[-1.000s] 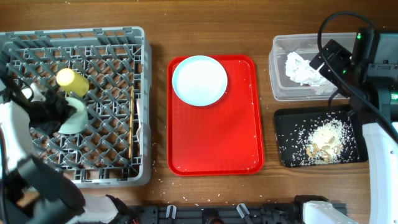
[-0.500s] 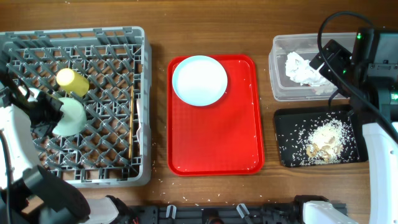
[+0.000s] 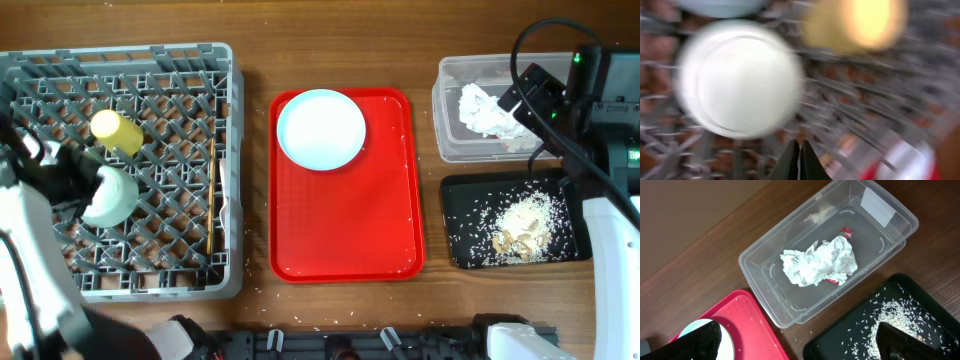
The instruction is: Sort waste into correct bins and load items into the dishwasher rack
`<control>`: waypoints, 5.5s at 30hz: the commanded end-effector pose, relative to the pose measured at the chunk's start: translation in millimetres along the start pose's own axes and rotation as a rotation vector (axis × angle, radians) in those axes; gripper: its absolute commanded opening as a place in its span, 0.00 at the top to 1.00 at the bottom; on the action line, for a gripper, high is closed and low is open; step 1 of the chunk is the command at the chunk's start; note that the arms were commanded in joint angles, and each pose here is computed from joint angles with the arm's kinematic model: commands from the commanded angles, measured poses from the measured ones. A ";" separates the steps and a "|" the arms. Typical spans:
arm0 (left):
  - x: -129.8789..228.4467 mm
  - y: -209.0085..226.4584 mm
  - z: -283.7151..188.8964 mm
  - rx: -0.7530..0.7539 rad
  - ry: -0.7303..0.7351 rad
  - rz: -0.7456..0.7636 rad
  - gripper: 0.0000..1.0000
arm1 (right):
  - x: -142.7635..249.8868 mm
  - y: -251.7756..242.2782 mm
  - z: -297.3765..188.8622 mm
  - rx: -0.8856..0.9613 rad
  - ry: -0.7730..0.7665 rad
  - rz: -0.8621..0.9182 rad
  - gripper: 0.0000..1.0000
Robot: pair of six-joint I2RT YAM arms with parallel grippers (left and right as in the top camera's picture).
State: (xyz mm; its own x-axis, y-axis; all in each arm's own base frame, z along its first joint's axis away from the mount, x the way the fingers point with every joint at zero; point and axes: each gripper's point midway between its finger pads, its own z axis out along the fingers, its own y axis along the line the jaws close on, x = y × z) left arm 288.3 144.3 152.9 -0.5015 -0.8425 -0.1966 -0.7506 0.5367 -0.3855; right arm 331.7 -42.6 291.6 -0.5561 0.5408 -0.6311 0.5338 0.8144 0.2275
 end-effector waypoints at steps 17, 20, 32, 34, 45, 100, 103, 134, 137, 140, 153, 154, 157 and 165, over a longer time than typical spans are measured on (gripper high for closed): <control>281.3 -274.8 93.7 0.319 -0.120 1.213 0.28 | 0.0 -3.5 3.3 0.021 -0.001 0.015 0.00; 322.4 -280.9 119.7 0.354 -0.112 1.364 0.28 | 0.0 -3.5 3.3 0.021 -0.001 0.015 0.00; 364.7 -258.0 183.1 0.334 0.009 1.427 0.42 | 0.0 -3.5 3.3 0.021 -0.001 0.015 0.00; 369.8 -257.2 182.3 0.353 0.035 1.429 0.49 | 0.2 -3.6 3.4 0.021 0.000 0.015 0.00; 372.2 -247.7 195.8 0.323 0.057 1.435 0.96 | 0.0 -3.5 3.3 0.021 -0.001 0.015 0.00; 43.7 -222.2 -8.8 1.031 0.223 0.466 0.60 | 1.8 -2.9 8.5 0.028 0.012 0.011 0.00; 45.2 -226.0 -29.0 1.051 0.187 0.499 0.62 | 1.8 -2.9 8.5 0.028 0.012 0.011 0.00; 189.1 -93.8 -49.9 0.574 0.104 1.093 0.00 | 1.8 -2.9 8.5 0.028 0.012 0.011 0.00; 205.3 -82.6 -15.8 0.654 -0.084 1.234 0.00 | 1.8 -2.9 8.5 0.028 0.012 0.011 0.00; 217.2 -75.0 3.8 0.728 -0.252 1.298 0.00 | 1.8 -2.9 8.5 0.028 0.012 0.011 0.00; 178.5 -74.8 -23.0 0.750 -0.653 0.804 0.00 | 1.8 -2.9 8.5 0.028 0.012 0.011 0.00; 177.3 -74.1 -24.0 0.763 -0.700 0.799 0.00 | 1.8 -2.9 8.5 0.028 0.012 0.011 0.00; 172.6 -73.1 -29.3 0.796 -0.794 0.779 0.00 | 1.8 -2.9 8.5 0.028 0.012 0.011 0.00; 156.0 -55.6 -14.6 0.696 -0.814 0.652 0.00 | 1.8 -2.9 8.5 0.028 0.012 0.011 0.00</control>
State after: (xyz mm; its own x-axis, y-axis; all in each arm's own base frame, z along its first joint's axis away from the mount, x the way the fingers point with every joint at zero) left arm 245.0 -22.9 160.2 -0.1057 -0.3363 -0.9358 0.0886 0.9341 -0.3457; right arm 334.4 -42.7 284.6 -0.5694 0.5416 -0.6185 0.5386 0.8141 0.2171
